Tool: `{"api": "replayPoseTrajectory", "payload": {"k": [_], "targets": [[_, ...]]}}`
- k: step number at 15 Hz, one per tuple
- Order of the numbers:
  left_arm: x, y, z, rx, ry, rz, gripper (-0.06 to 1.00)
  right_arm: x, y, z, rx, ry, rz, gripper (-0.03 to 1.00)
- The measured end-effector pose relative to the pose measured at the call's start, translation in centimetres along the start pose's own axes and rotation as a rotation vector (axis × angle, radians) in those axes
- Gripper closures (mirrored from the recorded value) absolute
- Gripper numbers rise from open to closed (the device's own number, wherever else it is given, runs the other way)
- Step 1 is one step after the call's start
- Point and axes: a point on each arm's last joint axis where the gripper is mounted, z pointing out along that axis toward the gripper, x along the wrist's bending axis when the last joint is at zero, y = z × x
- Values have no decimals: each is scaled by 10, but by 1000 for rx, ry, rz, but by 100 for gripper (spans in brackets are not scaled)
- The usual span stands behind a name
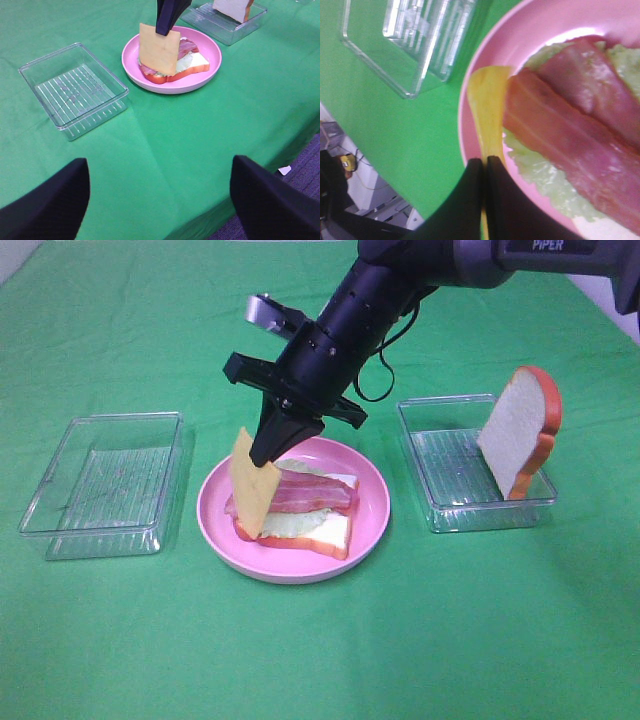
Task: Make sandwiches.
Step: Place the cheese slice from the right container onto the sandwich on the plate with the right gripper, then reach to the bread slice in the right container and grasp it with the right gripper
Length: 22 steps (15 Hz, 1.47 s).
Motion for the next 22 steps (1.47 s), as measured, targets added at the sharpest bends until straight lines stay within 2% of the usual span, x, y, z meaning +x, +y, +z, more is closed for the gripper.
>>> {"api": "replayPoseTrajectory", "payload": {"k": [3,6,7,8,9,11,12,14,17,20,21,22], "targets": [[0,0,0,0,0,0,21,-16,0,4,6,-144,43,97],[0,0,0,0,0,0,21,-26,0,2,-4,-248,100,97],[0,0,0,0,0,0,21,-28,0,2,-8,-269,126,92],[0,0,0,0,0,0,21,-29,0,1,-10,-282,142,81],[0,0,0,0,0,0,21,-29,0,1,-10,-289,146,76],[0,0,0,0,0,0,21,-28,1,-2,-14,-295,139,49],[0,0,0,0,0,0,21,-21,5,-15,-8,-330,123,38],[0,0,0,0,0,0,21,-18,11,-29,-47,-406,110,37],[0,0,0,0,0,0,21,-7,13,-73,-167,-551,79,36],[0,0,0,0,0,0,21,-7,5,-122,-267,-576,103,36],[0,0,0,0,0,0,21,-13,0,-144,-310,-580,130,34],[0,0,0,0,0,0,21,-26,-11,-182,-378,-599,184,28]]}}
